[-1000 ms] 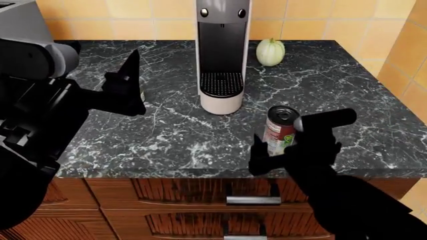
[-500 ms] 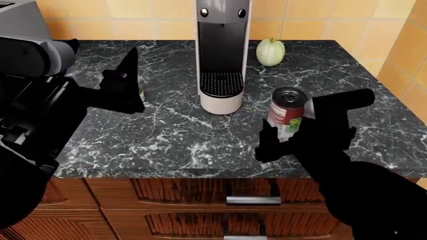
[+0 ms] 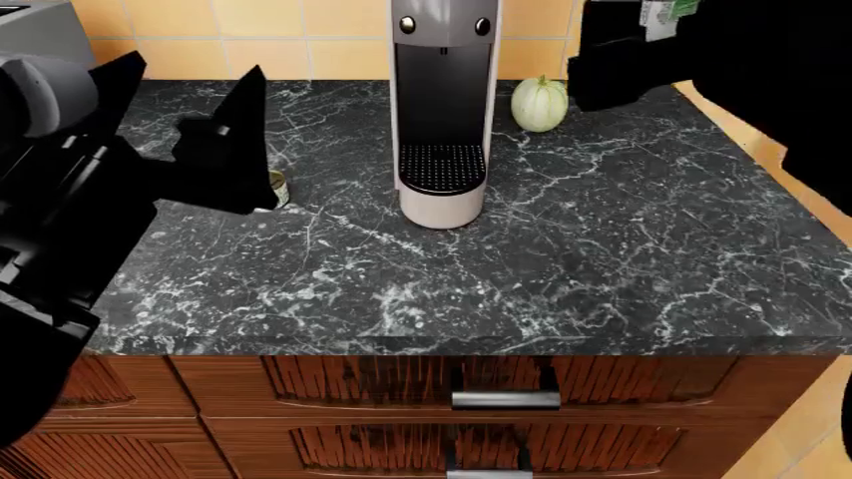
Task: Pick the cans from the counter and place them in their designated side in the cabinet.
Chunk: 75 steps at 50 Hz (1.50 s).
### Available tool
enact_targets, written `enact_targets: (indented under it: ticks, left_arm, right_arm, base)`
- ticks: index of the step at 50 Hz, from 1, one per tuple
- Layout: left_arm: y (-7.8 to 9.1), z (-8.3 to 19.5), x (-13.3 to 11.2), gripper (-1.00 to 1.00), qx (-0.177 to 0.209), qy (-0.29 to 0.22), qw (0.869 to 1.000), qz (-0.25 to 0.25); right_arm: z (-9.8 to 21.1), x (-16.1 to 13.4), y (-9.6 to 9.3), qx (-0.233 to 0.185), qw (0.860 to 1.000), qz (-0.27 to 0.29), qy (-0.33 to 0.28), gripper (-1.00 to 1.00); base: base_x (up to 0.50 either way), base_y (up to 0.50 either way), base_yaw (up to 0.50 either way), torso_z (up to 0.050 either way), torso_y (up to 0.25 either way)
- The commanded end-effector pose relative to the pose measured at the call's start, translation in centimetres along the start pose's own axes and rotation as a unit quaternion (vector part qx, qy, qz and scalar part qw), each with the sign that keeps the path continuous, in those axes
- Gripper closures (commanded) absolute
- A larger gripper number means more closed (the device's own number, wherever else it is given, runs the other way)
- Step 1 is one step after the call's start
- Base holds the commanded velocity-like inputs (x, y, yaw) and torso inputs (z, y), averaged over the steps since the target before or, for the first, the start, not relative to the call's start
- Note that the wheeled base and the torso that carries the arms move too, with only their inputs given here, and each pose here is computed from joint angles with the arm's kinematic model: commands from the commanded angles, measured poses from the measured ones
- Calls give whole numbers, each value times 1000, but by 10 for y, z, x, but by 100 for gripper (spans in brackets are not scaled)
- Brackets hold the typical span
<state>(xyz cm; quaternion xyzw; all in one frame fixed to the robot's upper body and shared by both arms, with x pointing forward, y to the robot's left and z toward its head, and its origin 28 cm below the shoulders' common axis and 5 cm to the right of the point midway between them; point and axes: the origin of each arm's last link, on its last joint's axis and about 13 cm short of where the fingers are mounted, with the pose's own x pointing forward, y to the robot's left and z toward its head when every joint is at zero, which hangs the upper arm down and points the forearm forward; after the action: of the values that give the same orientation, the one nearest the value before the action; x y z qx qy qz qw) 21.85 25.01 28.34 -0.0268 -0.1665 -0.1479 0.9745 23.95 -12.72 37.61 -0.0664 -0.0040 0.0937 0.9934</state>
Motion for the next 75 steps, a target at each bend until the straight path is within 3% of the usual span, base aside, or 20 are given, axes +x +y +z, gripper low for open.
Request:
enact_targets:
  ticks: [1, 8, 10, 12, 13, 15, 16, 18, 19, 20, 43, 50, 68, 75]
  left_arm:
    - [-1, 11, -1, -100, -2, -17, 1000, -14]
    - [-3, 15, 0, -100, 0, -24, 999, -21]
    - [-4, 16, 1, -100, -1, -28, 999, -23]
    - [-4, 19, 3, -100, 0, -33, 999, -25]
    - [-4, 20, 3, -100, 0, -35, 999, -26]
    - [-4, 22, 4, -100, 1, -38, 999, -27]
    - [-5, 23, 5, -100, 2, -40, 999, -30]
    - [-5, 26, 6, -100, 3, -44, 998, -35]
    - [-6, 27, 6, -100, 4, -45, 998, -37]
    - [-6, 29, 7, -100, 5, -47, 998, -39]
    - [-6, 40, 4, -100, 9, -65, 997, -50]
    - [-12, 70, -8, -100, -68, -73, 990, -99]
    - [-15, 122, -5, -100, -166, -26, 979, -116]
    - [-16, 125, -3, -100, -170, -13, 978, -122]
  right_arm:
    - [100, -37, -22, 1, 1000, 4, -27, 100]
    - [164, -29, -45, -11, 999, 21, -24, 100]
    - [179, -23, -29, -9, 992, 122, -30, 100]
    - [194, -4, -3, 13, 970, 235, -58, 100]
    - [199, 3, 1, 28, 956, 282, -82, 100]
    - [202, 10, -8, 27, 938, 328, -110, 100]
    - [201, 11, -18, 25, 956, 271, -111, 100]
    - [199, 6, -37, 14, 991, 90, -96, 100]
    - [198, 2, -45, 6, 996, -2, -85, 100]
    - [198, 4, -46, 5, 996, -33, -85, 100]
    - [199, 9, -41, 14, 994, -46, -98, 100]
    - [199, 9, -41, 14, 994, -46, -98, 100]
    - [199, 9, -41, 14, 994, -46, -98, 100]
    - [199, 9, -41, 14, 994, -46, -98, 100]
  base:
    - [0, 0, 0, 0, 0]
    - [0, 0, 0, 0, 0]
    - [0, 0, 0, 0, 0]
    - [0, 0, 0, 0, 0]
    - [0, 0, 0, 0, 0]
    - [0, 0, 0, 0, 0]
    - [0, 0, 0, 0, 0]
    - [0, 0, 0, 0, 0]
    - [0, 0, 0, 0, 0]
    - [0, 0, 0, 0, 0]
    - [0, 0, 0, 0, 0]
    - [0, 0, 0, 0, 0]
    - [0, 0, 0, 0, 1]
    - [0, 0, 0, 0, 1]
